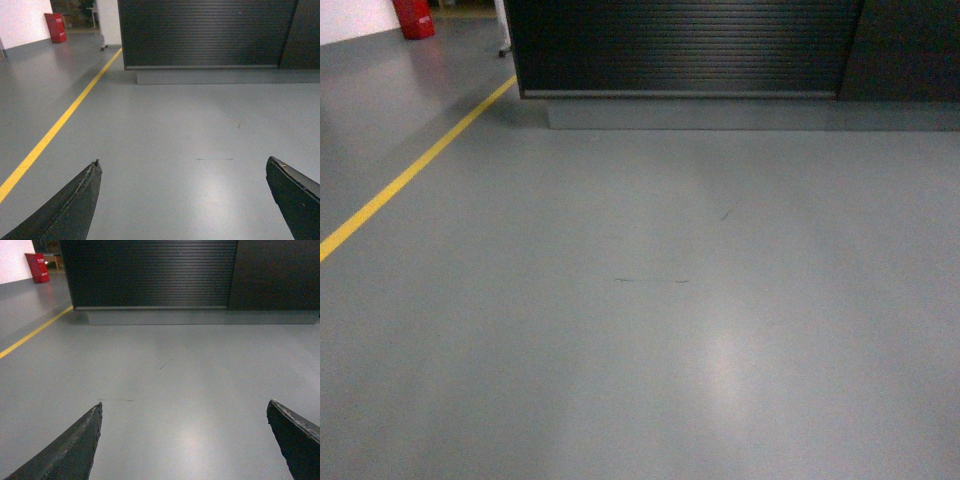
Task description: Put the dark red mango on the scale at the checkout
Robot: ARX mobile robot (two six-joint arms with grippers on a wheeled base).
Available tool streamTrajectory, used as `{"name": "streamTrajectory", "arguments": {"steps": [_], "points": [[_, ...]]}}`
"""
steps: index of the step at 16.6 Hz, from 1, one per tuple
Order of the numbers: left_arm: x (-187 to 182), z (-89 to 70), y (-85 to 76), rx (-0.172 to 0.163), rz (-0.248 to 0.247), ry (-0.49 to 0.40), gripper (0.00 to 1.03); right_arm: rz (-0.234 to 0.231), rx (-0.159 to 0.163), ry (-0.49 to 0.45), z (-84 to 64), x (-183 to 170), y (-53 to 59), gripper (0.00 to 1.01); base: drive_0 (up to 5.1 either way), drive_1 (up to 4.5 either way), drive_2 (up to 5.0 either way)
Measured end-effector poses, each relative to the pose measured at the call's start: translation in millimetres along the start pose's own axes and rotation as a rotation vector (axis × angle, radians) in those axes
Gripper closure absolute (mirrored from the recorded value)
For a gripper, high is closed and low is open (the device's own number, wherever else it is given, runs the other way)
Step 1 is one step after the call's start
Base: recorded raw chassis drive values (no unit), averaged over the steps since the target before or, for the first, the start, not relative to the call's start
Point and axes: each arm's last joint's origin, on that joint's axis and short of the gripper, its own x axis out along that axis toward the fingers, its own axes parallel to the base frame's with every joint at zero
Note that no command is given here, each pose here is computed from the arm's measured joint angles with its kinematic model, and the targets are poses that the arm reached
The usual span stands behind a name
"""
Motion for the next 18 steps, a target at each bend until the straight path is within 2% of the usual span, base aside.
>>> {"name": "streamTrajectory", "arguments": {"steps": [10, 16, 18], "points": [[0.0, 0.0, 0.0, 0.0, 0.0, 0.0, 0.05, 0.0, 0.0, 0.0, 0.0, 0.0, 0.0, 0.03, 0.0, 0.0, 0.0], [0.0, 0.1, 0.0, 0.0, 0.0, -0.002, 0.05, 0.0, 0.0, 0.0, 0.0, 0.0, 0.0, 0.03, 0.0, 1.11, -1.1], [0.0, 0.0, 0.0, 0.0, 0.0, 0.0, 0.05, 0.0, 0.0, -0.001, 0.1, 0.0, 0.0, 0.03, 0.0, 4.13, -4.2]]}}
